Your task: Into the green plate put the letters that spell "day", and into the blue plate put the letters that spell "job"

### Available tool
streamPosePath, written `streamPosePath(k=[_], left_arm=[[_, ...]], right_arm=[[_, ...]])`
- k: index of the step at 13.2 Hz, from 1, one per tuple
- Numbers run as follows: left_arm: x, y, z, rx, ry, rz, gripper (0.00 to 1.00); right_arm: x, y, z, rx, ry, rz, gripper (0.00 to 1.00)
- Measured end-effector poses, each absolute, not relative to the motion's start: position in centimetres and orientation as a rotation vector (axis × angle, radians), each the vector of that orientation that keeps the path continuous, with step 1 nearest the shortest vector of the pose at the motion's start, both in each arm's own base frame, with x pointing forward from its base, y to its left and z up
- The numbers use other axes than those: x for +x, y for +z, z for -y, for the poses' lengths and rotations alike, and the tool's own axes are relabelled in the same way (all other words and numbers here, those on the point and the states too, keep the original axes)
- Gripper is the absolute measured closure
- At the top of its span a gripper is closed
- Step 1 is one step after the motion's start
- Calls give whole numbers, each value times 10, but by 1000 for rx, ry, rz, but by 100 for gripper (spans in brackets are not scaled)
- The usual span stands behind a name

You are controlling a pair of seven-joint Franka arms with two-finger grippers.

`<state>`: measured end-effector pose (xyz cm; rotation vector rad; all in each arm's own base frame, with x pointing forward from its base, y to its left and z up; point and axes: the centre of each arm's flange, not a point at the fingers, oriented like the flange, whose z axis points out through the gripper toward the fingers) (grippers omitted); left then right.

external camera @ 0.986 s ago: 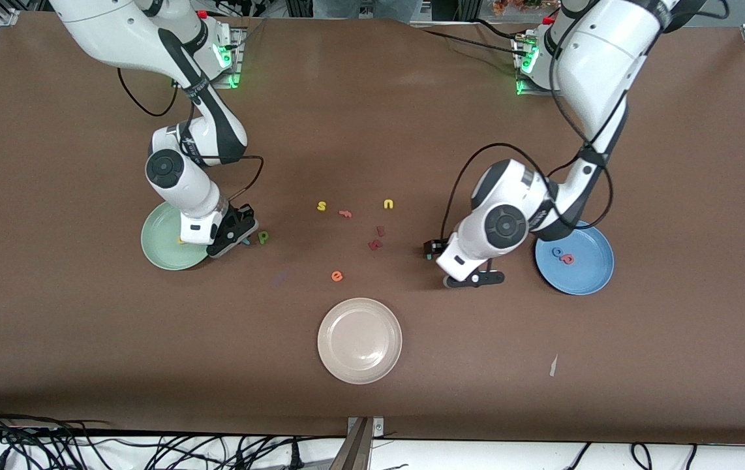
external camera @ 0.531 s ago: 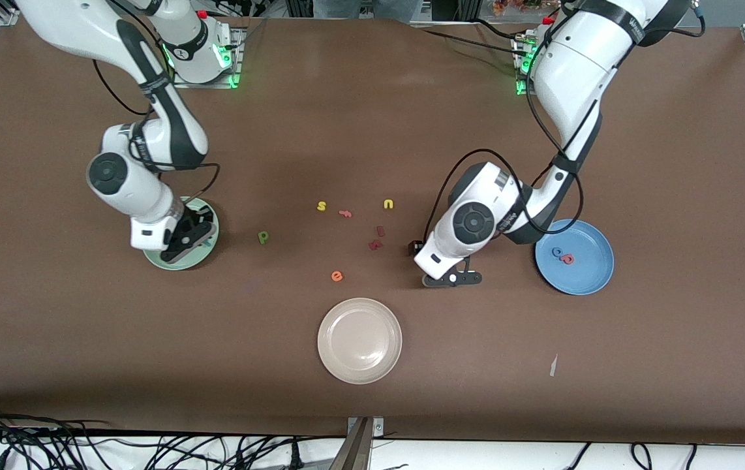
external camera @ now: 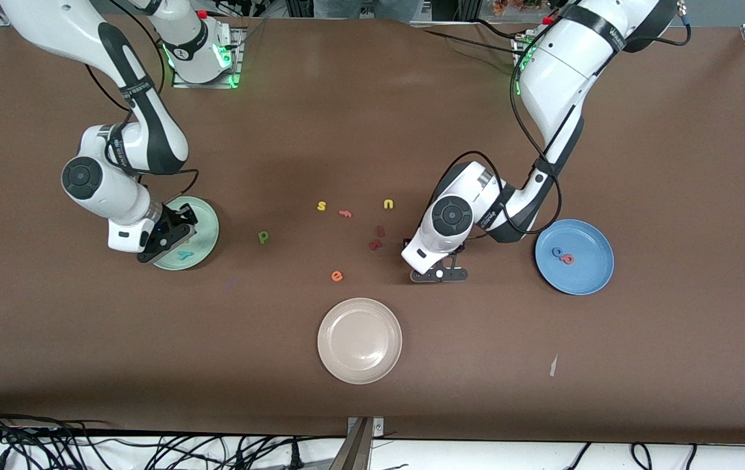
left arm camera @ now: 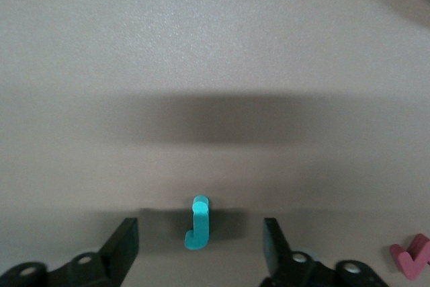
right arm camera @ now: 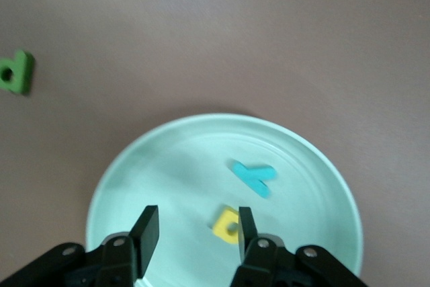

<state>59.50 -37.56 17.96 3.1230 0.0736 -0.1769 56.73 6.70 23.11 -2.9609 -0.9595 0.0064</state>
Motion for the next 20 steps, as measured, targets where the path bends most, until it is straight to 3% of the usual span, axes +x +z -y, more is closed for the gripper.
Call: streamPosePath(k=[1, 2, 4, 6, 8, 9, 13, 17, 20], left_arm=[[595, 178, 375, 3128, -173, -67, 22], [595, 177, 375, 3137, -165, -54, 29], [595, 176, 374, 3146, -159, -42, 52], [595, 175, 374, 3147, -160, -42, 58], [595, 175, 374, 3148, -161, -42, 84], [595, 175, 374, 3148, -161, -42, 89], [604, 180, 357, 3170, -180, -15, 89], [647, 257, 255, 3200, -279, 161, 89], [657, 297, 201, 3201, -291, 220, 89]], right_arm=[[569, 235, -82, -2970, -9, 913, 44], [572, 240, -102, -2976, -29, 873, 44], [573, 245, -148, -2992, -55, 785, 44], [571, 241, -187, -3009, -52, 689, 44], [568, 225, -205, -3024, -37, 599, 44], [566, 216, -209, -3029, -31, 564, 44], [559, 194, -225, -3038, -24, 494, 44], [555, 183, -230, -3034, -42, 494, 44], [552, 176, -229, -3034, -35, 494, 44]])
